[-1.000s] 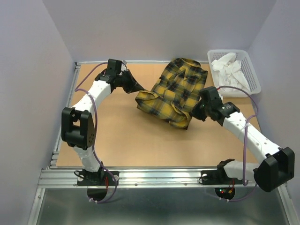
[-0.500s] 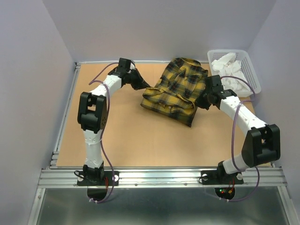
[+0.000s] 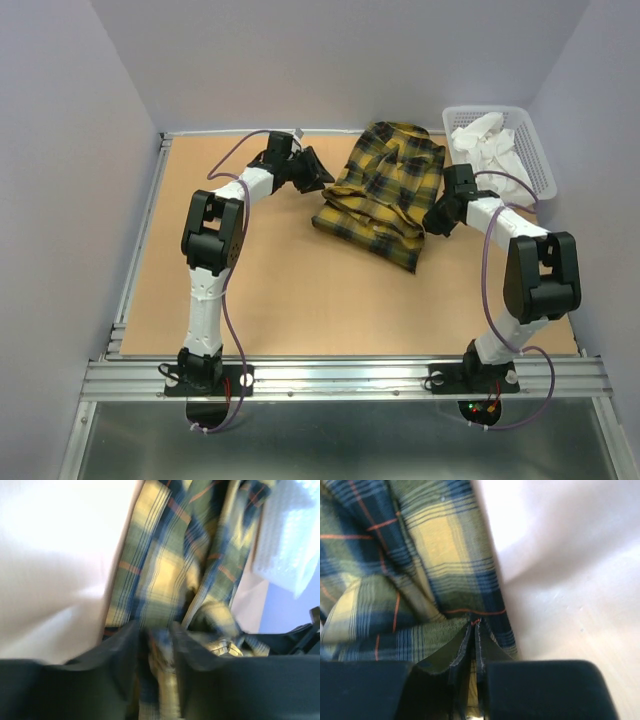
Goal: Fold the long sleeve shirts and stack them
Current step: Fold the shirt
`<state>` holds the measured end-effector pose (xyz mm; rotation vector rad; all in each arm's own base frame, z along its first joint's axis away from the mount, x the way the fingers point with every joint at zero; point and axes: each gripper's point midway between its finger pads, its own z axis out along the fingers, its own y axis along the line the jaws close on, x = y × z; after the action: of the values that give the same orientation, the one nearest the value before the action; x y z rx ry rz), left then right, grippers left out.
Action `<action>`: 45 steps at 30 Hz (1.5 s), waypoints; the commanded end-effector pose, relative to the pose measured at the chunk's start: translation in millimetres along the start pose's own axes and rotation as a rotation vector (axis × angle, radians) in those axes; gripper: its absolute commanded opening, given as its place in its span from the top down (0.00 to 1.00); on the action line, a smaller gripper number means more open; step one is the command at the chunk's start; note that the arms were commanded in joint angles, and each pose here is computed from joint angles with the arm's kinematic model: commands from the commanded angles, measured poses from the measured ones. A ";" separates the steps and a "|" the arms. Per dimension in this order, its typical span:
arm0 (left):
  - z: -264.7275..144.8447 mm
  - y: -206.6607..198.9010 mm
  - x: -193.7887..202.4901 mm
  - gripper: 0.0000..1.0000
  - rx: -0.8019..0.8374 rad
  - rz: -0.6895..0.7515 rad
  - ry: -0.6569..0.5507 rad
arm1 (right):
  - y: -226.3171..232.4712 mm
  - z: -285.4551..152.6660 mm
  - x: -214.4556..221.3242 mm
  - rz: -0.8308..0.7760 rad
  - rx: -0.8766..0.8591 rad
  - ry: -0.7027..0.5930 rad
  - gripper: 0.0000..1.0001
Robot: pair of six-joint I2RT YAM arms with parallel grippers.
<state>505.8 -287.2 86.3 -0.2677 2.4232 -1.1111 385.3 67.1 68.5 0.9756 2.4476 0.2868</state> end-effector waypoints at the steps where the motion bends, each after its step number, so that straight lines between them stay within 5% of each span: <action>1: -25.5 -60.7 -57.1 0.43 0.146 0.174 -0.212 | 5.9 5.9 -31.5 0.004 -0.009 -0.081 0.87; 5: -34.8 -71.9 -75.2 0.16 0.161 0.187 -0.291 | 13.0 7.9 -53.7 0.012 -0.026 -0.103 0.66; 11: -70.8 -90.3 -99.6 0.02 0.175 0.189 -0.392 | 61.2 -26.7 -108.5 -0.074 -0.140 -0.225 0.33; 18: -122.1 -78.8 -88.9 0.02 0.033 0.237 -0.446 | 94.0 -82.3 -82.0 -0.338 -0.365 -0.172 0.26; 22: -156.8 -68.9 -55.9 0.02 -0.032 0.217 -0.432 | 80.6 -87.1 -18.5 -0.530 -0.326 -0.125 0.22; 26: -166.3 -46.4 -7.1 0.02 -0.073 0.207 -0.374 | 51.8 -89.7 15.1 -0.534 -0.304 -0.078 0.21; 36: -152.9 30.5 123.8 0.05 -0.143 0.030 -0.233 | 42.4 -104.5 58.8 -0.677 -0.353 -0.037 0.19; 45: -114.3 24.0 154.8 0.13 -0.067 -0.118 -0.234 | 43.8 -107.1 60.1 -0.684 -0.367 -0.034 0.20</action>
<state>295.8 -228.0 61.7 -0.4598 2.4105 -0.8735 319.1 137.9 144.6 0.0093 2.4536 0.4339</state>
